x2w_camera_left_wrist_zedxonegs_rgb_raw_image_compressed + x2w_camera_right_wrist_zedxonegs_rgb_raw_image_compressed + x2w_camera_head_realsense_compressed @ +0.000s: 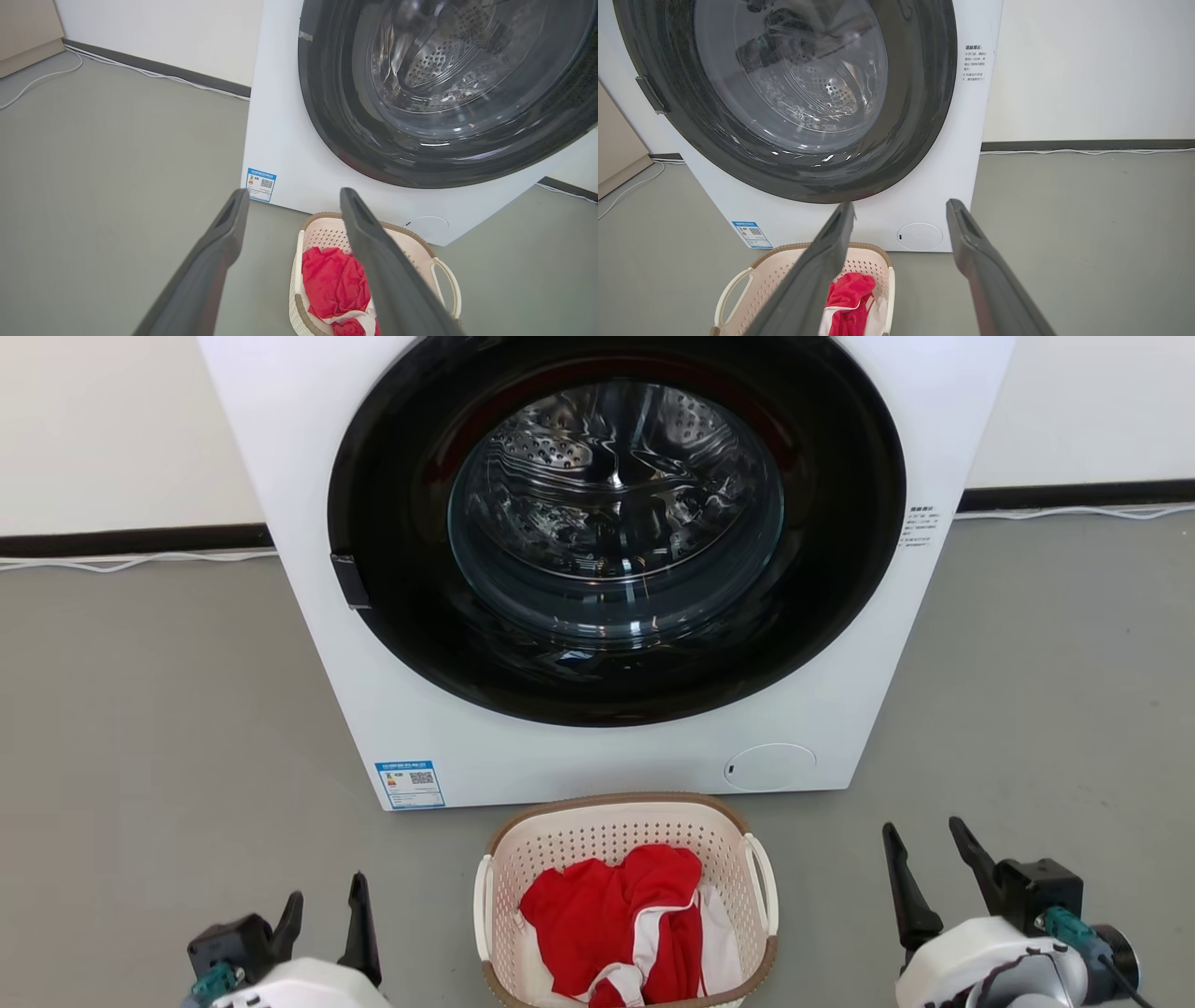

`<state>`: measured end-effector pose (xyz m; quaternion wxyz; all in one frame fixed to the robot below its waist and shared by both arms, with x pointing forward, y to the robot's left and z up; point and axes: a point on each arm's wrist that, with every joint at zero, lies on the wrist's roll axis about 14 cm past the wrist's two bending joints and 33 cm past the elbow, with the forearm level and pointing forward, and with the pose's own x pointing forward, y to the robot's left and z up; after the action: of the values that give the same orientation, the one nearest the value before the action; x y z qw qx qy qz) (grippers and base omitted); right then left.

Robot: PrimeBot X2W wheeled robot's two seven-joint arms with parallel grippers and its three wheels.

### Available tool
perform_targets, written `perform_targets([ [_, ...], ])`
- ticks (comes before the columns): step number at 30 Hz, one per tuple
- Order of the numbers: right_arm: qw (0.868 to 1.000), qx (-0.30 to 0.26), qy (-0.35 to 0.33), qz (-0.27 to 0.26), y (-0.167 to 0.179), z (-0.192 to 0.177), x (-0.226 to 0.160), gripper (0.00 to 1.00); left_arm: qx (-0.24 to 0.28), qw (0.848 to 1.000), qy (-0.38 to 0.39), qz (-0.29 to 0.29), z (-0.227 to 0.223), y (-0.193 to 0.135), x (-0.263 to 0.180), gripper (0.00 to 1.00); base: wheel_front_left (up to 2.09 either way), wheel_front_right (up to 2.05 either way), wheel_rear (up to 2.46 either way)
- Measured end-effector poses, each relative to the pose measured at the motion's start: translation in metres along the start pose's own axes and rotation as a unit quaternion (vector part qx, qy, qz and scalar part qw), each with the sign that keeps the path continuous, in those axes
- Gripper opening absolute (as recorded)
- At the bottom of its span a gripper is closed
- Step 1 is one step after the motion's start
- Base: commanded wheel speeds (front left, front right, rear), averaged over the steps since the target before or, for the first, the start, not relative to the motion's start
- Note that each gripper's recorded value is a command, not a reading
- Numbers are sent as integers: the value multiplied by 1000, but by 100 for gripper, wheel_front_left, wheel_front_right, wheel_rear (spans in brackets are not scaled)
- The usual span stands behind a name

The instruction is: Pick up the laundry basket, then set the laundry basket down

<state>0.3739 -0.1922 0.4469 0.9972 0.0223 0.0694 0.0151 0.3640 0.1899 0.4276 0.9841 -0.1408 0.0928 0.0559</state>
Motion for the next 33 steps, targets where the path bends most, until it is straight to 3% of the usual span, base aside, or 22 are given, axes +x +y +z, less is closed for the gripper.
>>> perform_targets([
  [4,1000,-1,-2,3,2,1,-1,100,-2,1000,2,3,-3,3,-6,100,0,0,0],
  [5,1000,-1,-2,4,3,2,-1,0,0,1000,-1,3,-1,3,-6,0,0,0,0],
  [11,999,17,50,-1,5,-34,-17,0,-11,999,44,18,-31,10,-19,0,0,0,0],
  [33,989,142,33,-34,-4,-21,-12,0,-116,992,47,29,-24,11,-15,0,0,0,0],
])
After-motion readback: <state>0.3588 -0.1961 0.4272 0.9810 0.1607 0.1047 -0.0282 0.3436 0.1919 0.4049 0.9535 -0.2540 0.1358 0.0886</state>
